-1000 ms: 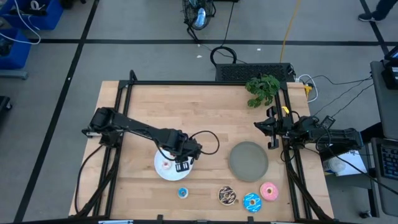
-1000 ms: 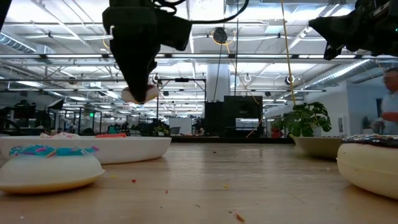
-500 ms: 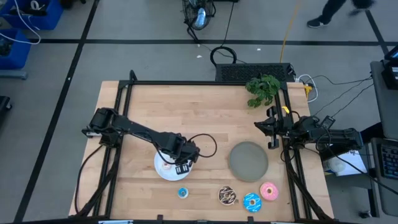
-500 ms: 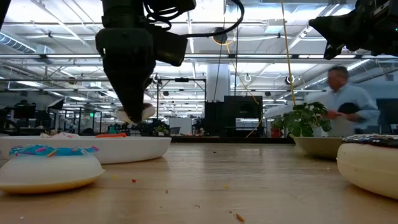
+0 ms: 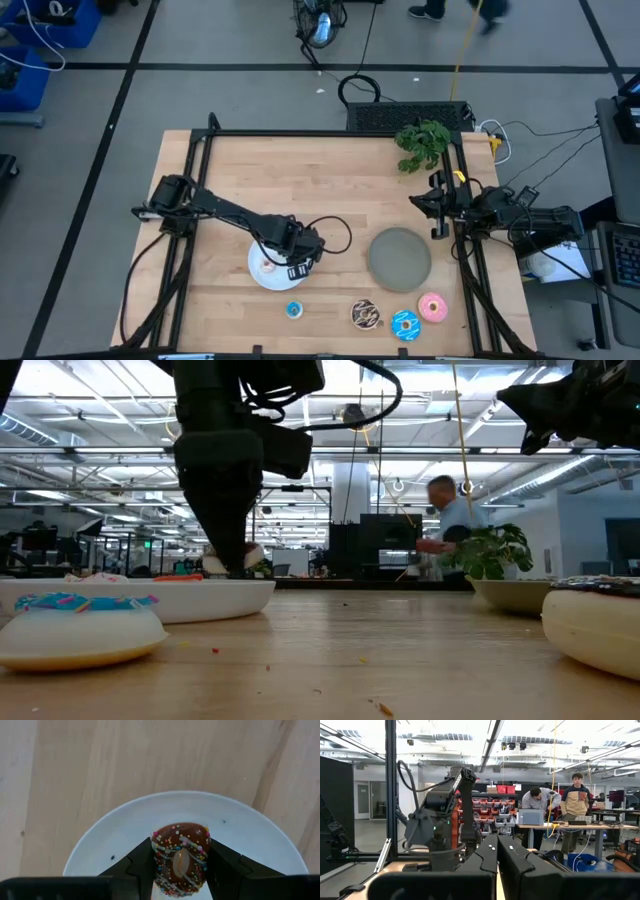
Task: Pick & Place donuts
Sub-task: Put the small brown donut on the white plate
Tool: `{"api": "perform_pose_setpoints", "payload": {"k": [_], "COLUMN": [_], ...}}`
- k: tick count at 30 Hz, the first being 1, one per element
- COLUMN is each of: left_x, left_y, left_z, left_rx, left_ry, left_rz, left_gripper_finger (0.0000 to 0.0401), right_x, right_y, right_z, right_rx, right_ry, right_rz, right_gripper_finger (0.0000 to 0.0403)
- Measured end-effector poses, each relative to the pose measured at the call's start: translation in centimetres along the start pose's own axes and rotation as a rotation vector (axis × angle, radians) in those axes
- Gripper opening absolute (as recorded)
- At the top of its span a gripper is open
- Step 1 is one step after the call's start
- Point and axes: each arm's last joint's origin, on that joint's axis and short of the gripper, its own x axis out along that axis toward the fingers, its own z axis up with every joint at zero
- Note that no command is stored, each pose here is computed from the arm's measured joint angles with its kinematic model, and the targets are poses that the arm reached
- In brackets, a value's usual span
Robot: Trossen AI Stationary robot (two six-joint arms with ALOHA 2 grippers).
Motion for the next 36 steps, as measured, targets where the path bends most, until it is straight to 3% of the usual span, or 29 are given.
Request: {"api": "perform_pose_setpoints", "payload": {"k": [23,36], "left_x": [1.4,1.8], "left_y": [-0.5,-0.5], "left_z": [-0.2,-0.2], "left_rx": [0.108,0.13], "left_ry": [0.056,0.067], "left_rz": [-0.033,-0.029], "left_gripper_finger": [0.0151,0.025], "right_x": [0.0,0.0], "right_y": [0.0,0.0], "right_z": [0.0,0.0], "right_rx": [0.0,0.0], "right_ry": [0.001,0.0], "right_rz": [-0.001,-0.001], "right_gripper_finger": [0.0,0.0]}}
